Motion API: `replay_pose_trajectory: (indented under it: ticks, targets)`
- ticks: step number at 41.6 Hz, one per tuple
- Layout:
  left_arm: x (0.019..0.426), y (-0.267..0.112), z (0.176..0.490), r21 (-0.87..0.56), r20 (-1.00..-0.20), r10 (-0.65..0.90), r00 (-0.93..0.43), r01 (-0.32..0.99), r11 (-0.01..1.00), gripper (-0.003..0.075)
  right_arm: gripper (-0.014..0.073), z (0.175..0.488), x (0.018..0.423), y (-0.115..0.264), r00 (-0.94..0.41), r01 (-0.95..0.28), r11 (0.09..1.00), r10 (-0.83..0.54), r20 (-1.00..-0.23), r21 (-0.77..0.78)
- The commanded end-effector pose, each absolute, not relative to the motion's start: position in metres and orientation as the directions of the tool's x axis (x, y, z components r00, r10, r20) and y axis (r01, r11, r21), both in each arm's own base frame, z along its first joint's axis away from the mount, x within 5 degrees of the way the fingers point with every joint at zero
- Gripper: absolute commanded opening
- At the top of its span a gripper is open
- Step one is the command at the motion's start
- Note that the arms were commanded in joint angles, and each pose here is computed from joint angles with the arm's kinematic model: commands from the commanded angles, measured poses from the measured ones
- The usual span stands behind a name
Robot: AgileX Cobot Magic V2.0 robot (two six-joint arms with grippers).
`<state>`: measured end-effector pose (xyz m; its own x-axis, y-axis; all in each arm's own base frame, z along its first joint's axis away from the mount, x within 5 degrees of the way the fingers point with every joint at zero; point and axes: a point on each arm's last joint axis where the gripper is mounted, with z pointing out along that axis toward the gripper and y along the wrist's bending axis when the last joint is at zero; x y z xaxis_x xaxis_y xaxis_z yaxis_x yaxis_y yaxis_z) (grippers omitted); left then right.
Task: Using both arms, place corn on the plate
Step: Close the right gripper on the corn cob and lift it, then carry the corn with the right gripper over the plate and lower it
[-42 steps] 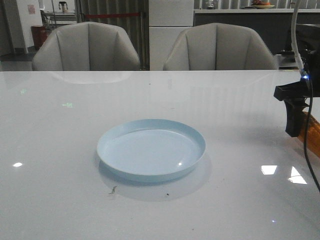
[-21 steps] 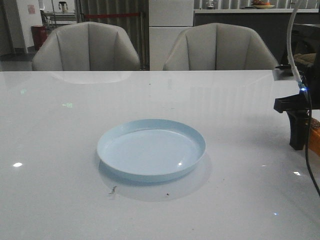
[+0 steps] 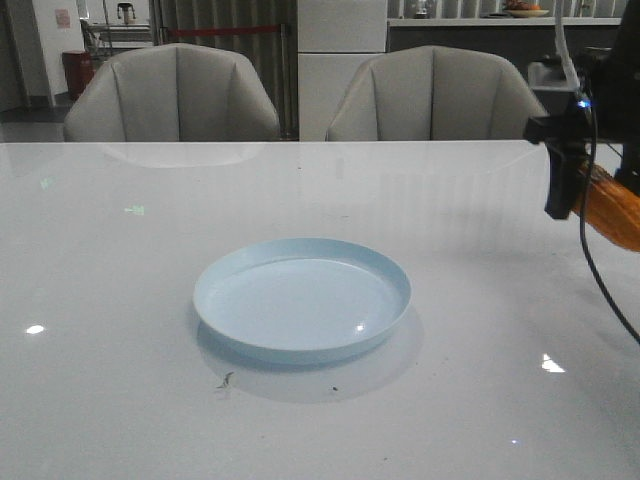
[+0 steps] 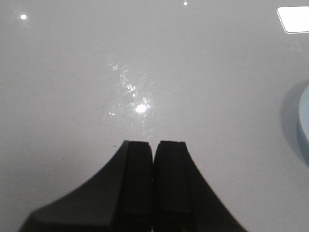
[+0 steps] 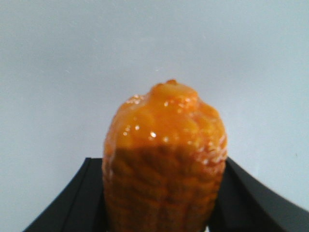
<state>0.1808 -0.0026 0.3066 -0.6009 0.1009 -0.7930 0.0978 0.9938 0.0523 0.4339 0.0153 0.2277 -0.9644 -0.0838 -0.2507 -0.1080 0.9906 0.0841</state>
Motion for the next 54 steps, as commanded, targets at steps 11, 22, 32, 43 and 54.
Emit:
replay_pose_trajectory:
  ticks: [11,22,32,43,54]
  targets:
    - [0.184,-0.003,0.324,0.043,-0.858,0.078,-0.508,0.081,0.996,0.0089,0.0318,0.311,0.424,0.111,-0.852,-0.366,0.918,-0.264,-0.453,0.153]
    - [0.184,-0.003,0.324,0.033,-0.859,0.069,-0.507,0.08,0.996,0.0089,0.0318,0.301,0.405,0.189,-0.787,-0.52,0.841,-0.403,-0.467,0.15]
    - [0.184,-0.004,0.324,0.017,-0.86,0.055,-0.507,0.079,0.997,0.0089,0.0318,0.272,0.395,0.23,-0.771,-0.586,0.794,-0.486,-0.412,0.16]
    - [0.184,-0.004,0.324,0.01,-0.861,0.048,-0.506,0.078,0.997,0.0089,0.0325,0.239,0.398,0.248,-0.775,-0.599,0.783,-0.516,-0.364,0.165]
    - [0.184,-0.004,0.324,0.008,-0.861,0.047,-0.506,0.078,0.997,0.0089,0.045,0.222,0.402,0.25,-0.787,-0.592,0.788,-0.519,-0.334,0.171]
